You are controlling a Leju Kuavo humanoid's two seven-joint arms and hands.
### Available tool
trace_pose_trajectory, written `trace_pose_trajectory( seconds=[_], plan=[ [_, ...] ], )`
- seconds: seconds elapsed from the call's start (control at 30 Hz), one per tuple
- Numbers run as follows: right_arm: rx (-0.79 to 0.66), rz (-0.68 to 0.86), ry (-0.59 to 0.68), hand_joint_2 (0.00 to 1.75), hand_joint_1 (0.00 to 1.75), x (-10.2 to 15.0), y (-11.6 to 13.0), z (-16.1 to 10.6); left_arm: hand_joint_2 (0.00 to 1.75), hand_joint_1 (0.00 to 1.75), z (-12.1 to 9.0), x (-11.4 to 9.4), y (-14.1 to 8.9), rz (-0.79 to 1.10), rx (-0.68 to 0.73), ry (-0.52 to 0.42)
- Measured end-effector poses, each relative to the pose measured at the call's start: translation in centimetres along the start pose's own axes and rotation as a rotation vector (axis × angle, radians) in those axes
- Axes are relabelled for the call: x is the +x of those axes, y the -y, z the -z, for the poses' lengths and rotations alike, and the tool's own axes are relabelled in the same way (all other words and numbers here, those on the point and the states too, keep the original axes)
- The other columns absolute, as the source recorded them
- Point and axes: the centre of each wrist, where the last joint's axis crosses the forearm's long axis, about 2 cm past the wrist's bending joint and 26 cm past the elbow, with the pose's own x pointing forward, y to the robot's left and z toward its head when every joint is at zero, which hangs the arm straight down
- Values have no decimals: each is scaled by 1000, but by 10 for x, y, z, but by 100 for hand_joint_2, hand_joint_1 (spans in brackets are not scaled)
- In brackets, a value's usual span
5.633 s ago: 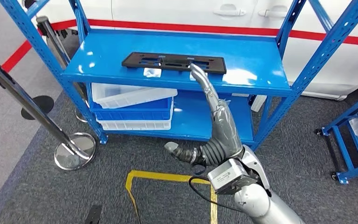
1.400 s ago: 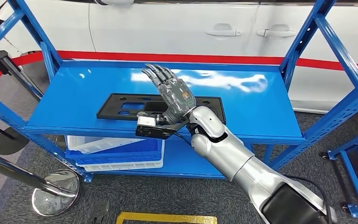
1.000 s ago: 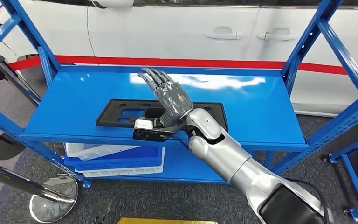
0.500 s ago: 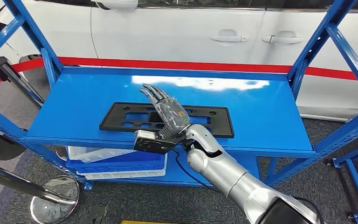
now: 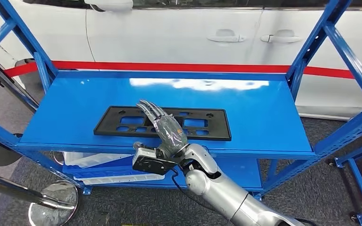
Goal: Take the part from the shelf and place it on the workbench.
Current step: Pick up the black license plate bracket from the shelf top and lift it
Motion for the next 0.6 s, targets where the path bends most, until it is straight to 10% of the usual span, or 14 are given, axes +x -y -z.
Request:
trace_pose_trajectory(
  seconds=[0.13,0.27,0.6],
  plan=[
    [-9,1,15,0,0,3,2,-3,0,0,-1,-3,0,1,-1,-6],
    [-9,-11,10,175,0,2,2,-6,0,0,-1,-3,-1,2,-1,-8],
    [-11,-154,-26,175,0,-7,-1,-14,0,0,-1,-4,-1,4,-5,-19]
  ],
)
